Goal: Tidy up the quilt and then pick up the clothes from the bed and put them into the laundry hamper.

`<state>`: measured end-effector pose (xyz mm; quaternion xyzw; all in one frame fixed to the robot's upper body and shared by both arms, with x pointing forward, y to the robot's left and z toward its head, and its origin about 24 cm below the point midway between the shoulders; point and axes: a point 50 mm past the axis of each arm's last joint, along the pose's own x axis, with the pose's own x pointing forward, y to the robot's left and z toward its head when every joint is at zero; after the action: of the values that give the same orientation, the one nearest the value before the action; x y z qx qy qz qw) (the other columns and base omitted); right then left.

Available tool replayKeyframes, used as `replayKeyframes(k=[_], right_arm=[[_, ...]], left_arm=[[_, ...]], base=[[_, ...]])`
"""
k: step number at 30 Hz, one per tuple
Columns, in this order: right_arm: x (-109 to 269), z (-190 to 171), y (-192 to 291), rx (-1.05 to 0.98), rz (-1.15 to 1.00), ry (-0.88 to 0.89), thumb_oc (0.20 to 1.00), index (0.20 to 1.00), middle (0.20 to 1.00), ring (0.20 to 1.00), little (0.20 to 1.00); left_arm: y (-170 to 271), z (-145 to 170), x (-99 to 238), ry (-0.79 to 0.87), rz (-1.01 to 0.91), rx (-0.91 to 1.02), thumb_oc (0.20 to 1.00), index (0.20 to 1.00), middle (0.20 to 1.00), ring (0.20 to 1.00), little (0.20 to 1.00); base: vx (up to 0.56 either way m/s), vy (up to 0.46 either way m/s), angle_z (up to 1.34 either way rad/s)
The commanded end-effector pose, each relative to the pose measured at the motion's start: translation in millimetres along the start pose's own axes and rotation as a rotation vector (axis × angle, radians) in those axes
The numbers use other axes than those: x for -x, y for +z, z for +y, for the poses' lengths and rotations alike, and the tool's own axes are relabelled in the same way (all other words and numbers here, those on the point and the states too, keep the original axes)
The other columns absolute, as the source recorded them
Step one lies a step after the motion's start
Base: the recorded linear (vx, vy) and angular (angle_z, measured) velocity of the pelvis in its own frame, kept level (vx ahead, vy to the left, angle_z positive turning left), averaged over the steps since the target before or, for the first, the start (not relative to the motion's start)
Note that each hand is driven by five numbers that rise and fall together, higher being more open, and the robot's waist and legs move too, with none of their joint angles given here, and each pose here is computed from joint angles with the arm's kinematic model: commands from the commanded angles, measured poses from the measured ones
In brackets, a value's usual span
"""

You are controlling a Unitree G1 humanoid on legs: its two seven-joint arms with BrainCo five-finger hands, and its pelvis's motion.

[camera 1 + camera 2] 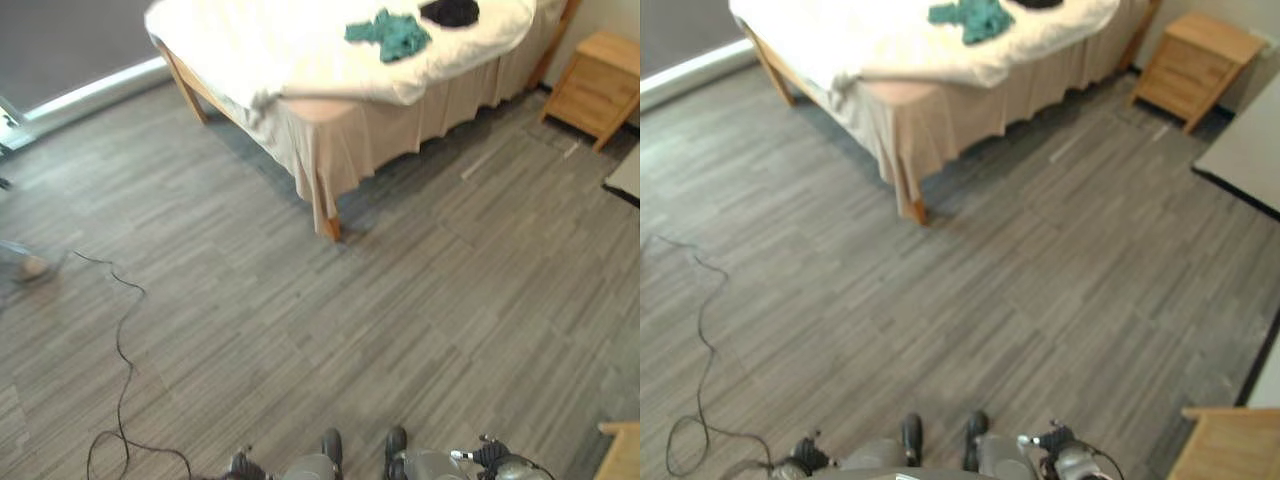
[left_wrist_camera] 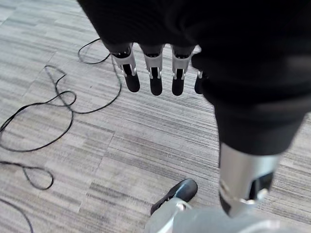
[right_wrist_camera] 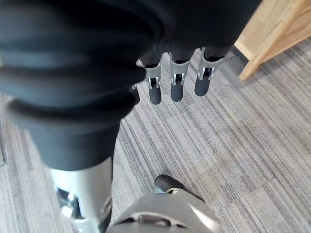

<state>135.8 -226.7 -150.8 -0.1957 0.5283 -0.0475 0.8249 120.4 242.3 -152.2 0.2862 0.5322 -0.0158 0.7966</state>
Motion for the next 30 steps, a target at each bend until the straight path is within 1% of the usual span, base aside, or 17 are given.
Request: replayKeyframes(k=[1,4,8,9,10,11,14,15,16,18,20,23,25,27,28,30], right_arm=[[1.8,1.8,-6.3,-0.104,0.014,-0.021,1.000,1.000,1.000,1.000,1.000],[2.0,0.1,-7.2,-0.150,0.013,-0.031,1.000,1.000,1.000,1.000,1.000],[5.8,-1.1,-33.8,-0.150,0.094,-0.029,1.000,1.000,1.000,1.000,1.000],[5.8,-1.1,-34.2,-0.150,0.094,-0.029,1.000,1.000,1.000,1.000,1.000],[6.8,-0.5,-39.3,-0.136,0.110,-0.027,1.000,1.000,1.000,1.000,1.000],[7.3,-1.5,-44.2,-0.064,0.123,-0.017,1.000,1.000,1.000,1.000,1.000],[7.4,-0.9,-44.7,-0.022,0.122,-0.014,1.000,1.000,1.000,1.000,1.000],[4.2,-5.5,-29.6,0.030,0.067,-0.026,1.000,1.000,1.000,1.000,1.000],[4.1,-5.3,-29.2,0.029,0.066,-0.025,1.000,1.000,1.000,1.000,1.000],[0.4,-10.9,-7.0,0.061,0.001,-0.050,1.000,1.000,1.000,1.000,1.000],[-0.6,-9.1,5.8,0.087,-0.039,-0.055,1.000,1.000,1.000,1.000,1.000],[-0.7,-9.8,14.5,0.081,-0.078,-0.065,1.000,1.000,1.000,1.000,1.000],[-0.9,-11.0,17.2,0.075,-0.085,-0.069,1.000,1.000,1.000,1.000,1.000],[0.0,-2.8,22.0,0.088,-0.107,-0.050,1.000,1.000,1.000,1.000,1.000],[1.4,8.6,19.8,0.127,-0.108,-0.013,1.000,1.000,1.000,1.000,1.000],[2.2,13.5,18.4,0.127,-0.105,-0.001,1.000,1.000,1.000,1.000,1.000]], left_arm=[[-13.2,5.4,1.4,0.048,0.040,0.030,1.000,1.000,1.000,1.000,1.000],[-9.4,4.8,0.9,0.041,0.027,0.015,1.000,1.000,1.000,1.000,1.000],[1.5,15.1,-1.6,0.066,-0.012,-0.042,1.000,1.000,1.000,1.000,1.000],[1.3,15.0,-1.6,0.066,-0.012,-0.042,1.000,1.000,1.000,1.000,1.000],[-3.8,13.6,-0.7,0.070,0.002,-0.022,1.000,1.000,1.000,1.000,1.000],[-8.3,7.5,0.4,0.062,0.020,0.010,1.000,1.000,1.000,1.000,1.000],[-6.1,8.0,0.2,0.071,0.016,0.037,1.000,1.000,1.000,1.000,1.000],[12.3,17.5,-1.9,0.117,-0.043,0.096,1.000,1.000,1.000,1.000,1.000],[12.5,18.0,-1.9,0.119,-0.044,0.095,1.000,1.000,1.000,1.000,1.000],[30.2,21.3,-2.7,0.153,-0.098,0.125,1.000,1.000,1.000,1.000,1.000],[39.9,21.6,-2.3,0.173,-0.133,0.143,1.000,1.000,1.000,1.000,1.000],[32.2,14.4,-2.0,0.156,-0.099,0.151,1.000,1.000,1.000,1.000,1.000],[28.6,15.6,-2.2,0.156,-0.082,0.139,1.000,1.000,1.000,1.000,1.000],[20.0,22.6,-2.8,0.166,-0.047,0.119,1.000,1.000,1.000,1.000,1.000],[3.7,28.1,-2.0,0.176,0.009,0.116,1.000,1.000,1.000,1.000,1.000],[-4.0,30.7,-1.4,0.180,0.039,0.100,1.000,1.000,1.000,1.000,1.000]], base=[[0.22,0.042,-0.36],[0.41,-0.105,-0.07],[0.68,-0.241,0.32],[0.52,-0.150,0.38],[0.51,-0.153,0.33],[0.50,-0.158,0.25],[0.40,-0.266,0.00],[0.33,-0.356,-0.16],[0.47,-0.432,-0.14],[0.37,-0.110,-0.30],[0.52,0.017,-0.35],[0.64,0.167,-0.40],[0.46,0.092,0.03],[0.59,0.033,-0.25],[0.53,0.063,-0.40],[0.33,0.077,-0.03]])
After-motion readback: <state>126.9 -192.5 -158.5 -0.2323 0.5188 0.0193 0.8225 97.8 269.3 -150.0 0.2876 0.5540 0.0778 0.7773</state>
